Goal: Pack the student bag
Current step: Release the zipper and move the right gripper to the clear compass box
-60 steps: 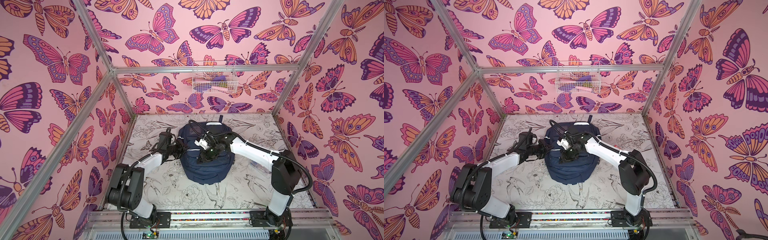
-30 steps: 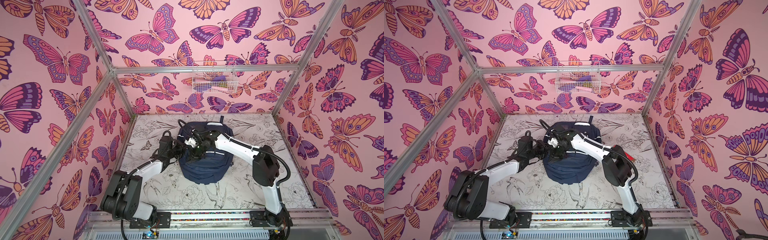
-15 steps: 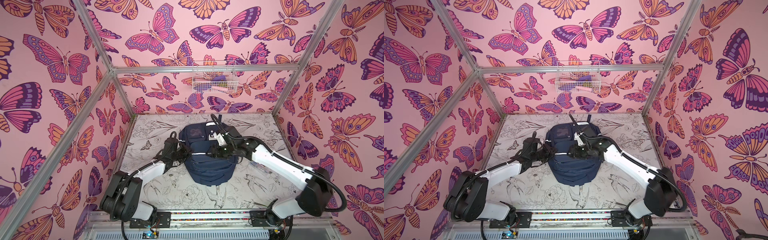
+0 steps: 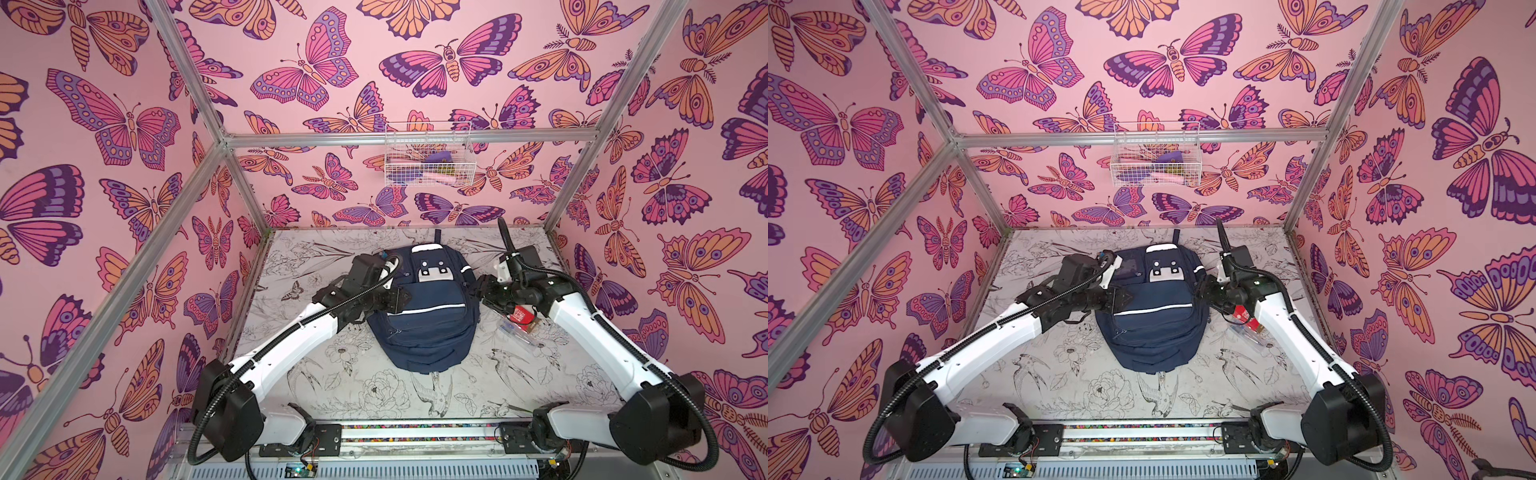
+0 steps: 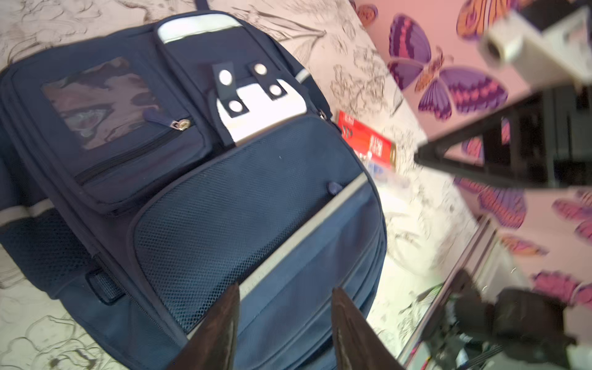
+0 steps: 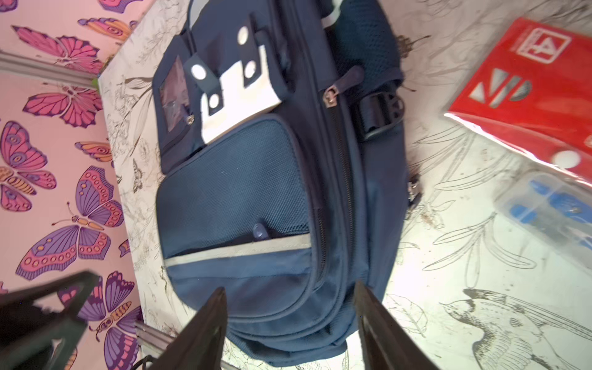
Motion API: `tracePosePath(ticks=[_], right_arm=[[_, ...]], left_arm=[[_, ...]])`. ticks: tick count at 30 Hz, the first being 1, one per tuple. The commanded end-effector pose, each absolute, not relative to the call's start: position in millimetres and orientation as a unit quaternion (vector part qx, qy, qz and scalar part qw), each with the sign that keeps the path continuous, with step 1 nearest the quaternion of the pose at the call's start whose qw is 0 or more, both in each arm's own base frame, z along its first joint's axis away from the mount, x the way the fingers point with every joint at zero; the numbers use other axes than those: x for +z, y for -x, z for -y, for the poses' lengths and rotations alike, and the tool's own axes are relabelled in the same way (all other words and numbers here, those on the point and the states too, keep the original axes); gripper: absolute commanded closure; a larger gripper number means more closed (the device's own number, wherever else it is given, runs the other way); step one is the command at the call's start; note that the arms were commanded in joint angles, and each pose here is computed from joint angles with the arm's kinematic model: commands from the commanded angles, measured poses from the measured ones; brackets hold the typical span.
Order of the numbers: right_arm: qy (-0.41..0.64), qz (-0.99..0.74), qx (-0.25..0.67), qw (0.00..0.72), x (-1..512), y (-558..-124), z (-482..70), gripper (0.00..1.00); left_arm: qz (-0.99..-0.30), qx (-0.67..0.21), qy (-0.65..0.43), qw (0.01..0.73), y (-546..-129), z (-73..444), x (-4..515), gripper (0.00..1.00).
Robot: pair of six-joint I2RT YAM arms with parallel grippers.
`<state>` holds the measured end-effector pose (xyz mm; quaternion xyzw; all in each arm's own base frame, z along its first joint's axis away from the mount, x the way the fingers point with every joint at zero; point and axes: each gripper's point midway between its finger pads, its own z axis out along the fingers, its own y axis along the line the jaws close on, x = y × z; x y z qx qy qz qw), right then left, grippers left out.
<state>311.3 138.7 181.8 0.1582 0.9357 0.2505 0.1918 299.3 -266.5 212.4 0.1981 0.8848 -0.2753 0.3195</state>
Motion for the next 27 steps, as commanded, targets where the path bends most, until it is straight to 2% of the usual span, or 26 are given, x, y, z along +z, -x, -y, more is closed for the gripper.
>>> tracePosePath(ticks=[1, 4, 9, 12, 15, 17, 21, 27], right_arm=[[-0.178, -0.955, 0.143, 0.188, 166.3, -309.1, -98.3, 0.32], [-0.223, -0.958, 0.081, 0.161, 137.5, -307.2, -50.2, 0.24], [-0.318, -0.936, 0.059, 0.14, 97.1, -303.7, 13.3, 0.15], [-0.34, -0.928, 0.064, 0.136, 76.3, -309.3, 28.4, 0.1], [-0.335, -0.932, 0.061, 0.125, 57.7, -313.7, 31.9, 0.09], [-0.327, -0.934, 0.074, 0.126, 51.3, -317.1, 27.4, 0.01], [-0.321, -0.934, 0.098, 0.12, 43.3, -310.8, 17.7, 0.01], [-0.327, -0.935, 0.104, 0.087, 37.0, -279.4, 5.0, 0.01]], left_arm=[[-0.899, -0.214, -0.236, 0.302, -290.8, 247.2, 195.8, 0.51], [-0.895, -0.242, -0.234, 0.292, -285.0, 254.8, 198.8, 0.53], [-0.896, -0.273, -0.223, 0.27, -276.9, 263.9, 196.8, 0.55], [-0.896, -0.281, -0.206, 0.277, -278.7, 263.9, 201.2, 0.55], [-0.896, -0.296, -0.182, 0.276, -282.3, 263.8, 209.4, 0.55], [-0.894, -0.307, -0.172, 0.278, -283.3, 264.3, 215.6, 0.55], [-0.888, -0.324, -0.16, 0.284, -284.2, 265.3, 225.3, 0.55], [-0.887, -0.335, -0.136, 0.287, -291.2, 262.9, 229.8, 0.57]])
